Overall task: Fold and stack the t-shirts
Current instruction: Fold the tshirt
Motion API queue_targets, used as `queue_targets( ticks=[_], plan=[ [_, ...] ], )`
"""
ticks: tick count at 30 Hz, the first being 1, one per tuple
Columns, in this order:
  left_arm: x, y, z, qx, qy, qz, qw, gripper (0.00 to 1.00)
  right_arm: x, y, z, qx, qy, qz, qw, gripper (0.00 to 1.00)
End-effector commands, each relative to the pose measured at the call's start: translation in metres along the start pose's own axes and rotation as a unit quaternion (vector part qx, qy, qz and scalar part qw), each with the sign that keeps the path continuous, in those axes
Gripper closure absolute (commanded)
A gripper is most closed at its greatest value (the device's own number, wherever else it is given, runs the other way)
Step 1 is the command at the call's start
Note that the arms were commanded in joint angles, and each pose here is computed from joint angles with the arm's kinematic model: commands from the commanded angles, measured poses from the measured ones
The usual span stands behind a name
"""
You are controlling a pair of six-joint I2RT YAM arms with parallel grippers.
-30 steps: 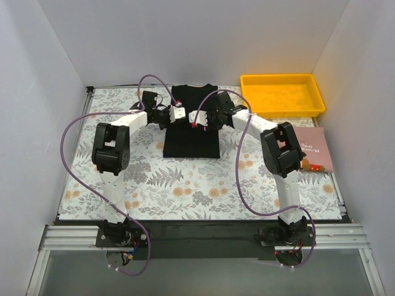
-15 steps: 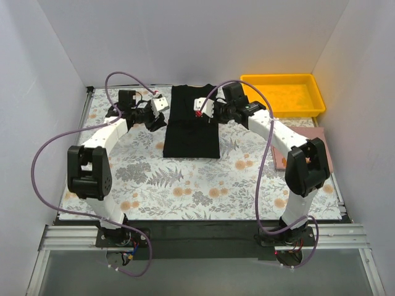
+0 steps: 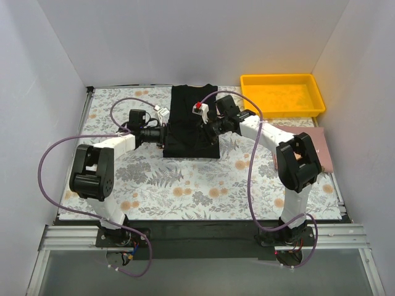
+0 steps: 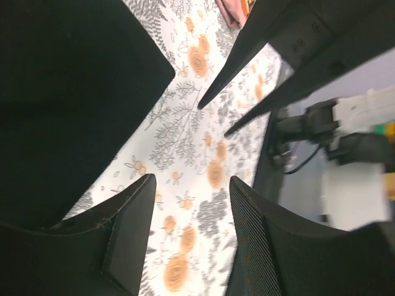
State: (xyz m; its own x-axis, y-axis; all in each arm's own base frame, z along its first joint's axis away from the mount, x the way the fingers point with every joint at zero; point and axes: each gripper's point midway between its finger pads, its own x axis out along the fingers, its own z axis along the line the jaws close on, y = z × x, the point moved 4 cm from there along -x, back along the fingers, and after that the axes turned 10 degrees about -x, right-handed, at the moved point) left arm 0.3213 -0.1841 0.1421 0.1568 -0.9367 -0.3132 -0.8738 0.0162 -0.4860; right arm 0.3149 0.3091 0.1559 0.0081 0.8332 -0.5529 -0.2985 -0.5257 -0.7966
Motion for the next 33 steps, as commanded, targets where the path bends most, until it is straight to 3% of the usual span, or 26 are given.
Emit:
queue_targets(
  ticks=[1, 6, 12, 13, 17, 22, 25, 28, 32, 33],
  plan=[
    [0.005, -0.010, -0.013, -0.098, 0.054, -0.014, 0.994, 0.50, 0.013, -0.006, 0.014, 0.133, -0.097, -0.046, 0.985, 0.60],
    [0.019, -0.004, 0.017, -0.206, 0.049, 0.002, 0.977, 0.44, 0.023, 0.023, 0.010, 0.223, -0.127, -0.043, 0.965, 0.41],
    [0.020, 0.006, 0.045, -0.265, 0.032, 0.006, 0.964, 0.36, 0.026, 0.078, -0.018, 0.305, -0.106, -0.023, 0.946, 0.22],
    [0.020, 0.009, 0.055, -0.276, 0.020, 0.002, 0.961, 0.35, 0.023, 0.085, -0.025, 0.315, -0.098, -0.023, 0.944, 0.12],
    [0.010, 0.018, 0.085, -0.329, -0.009, -0.016, 0.944, 0.26, 0.025, 0.105, -0.034, 0.344, -0.090, -0.015, 0.935, 0.06],
    [0.000, 0.042, 0.105, -0.402, -0.013, -0.018, 0.915, 0.24, 0.022, 0.120, -0.037, 0.380, -0.087, -0.010, 0.921, 0.02],
    [-0.010, 0.043, 0.097, -0.393, -0.013, -0.023, 0.919, 0.23, 0.014, 0.116, -0.029, 0.380, -0.096, -0.014, 0.920, 0.02],
    [-0.023, 0.039, 0.076, -0.352, 0.001, -0.019, 0.936, 0.23, -0.002, 0.103, -0.009, 0.355, -0.110, -0.020, 0.928, 0.02],
    [-0.051, 0.016, 0.042, -0.221, -0.003, -0.036, 0.975, 0.23, -0.029, 0.072, 0.004, 0.263, -0.108, -0.026, 0.958, 0.04],
    [-0.056, 0.012, 0.037, -0.161, -0.012, -0.037, 0.986, 0.23, -0.039, 0.056, 0.000, 0.226, -0.084, -0.030, 0.970, 0.05]
  ],
)
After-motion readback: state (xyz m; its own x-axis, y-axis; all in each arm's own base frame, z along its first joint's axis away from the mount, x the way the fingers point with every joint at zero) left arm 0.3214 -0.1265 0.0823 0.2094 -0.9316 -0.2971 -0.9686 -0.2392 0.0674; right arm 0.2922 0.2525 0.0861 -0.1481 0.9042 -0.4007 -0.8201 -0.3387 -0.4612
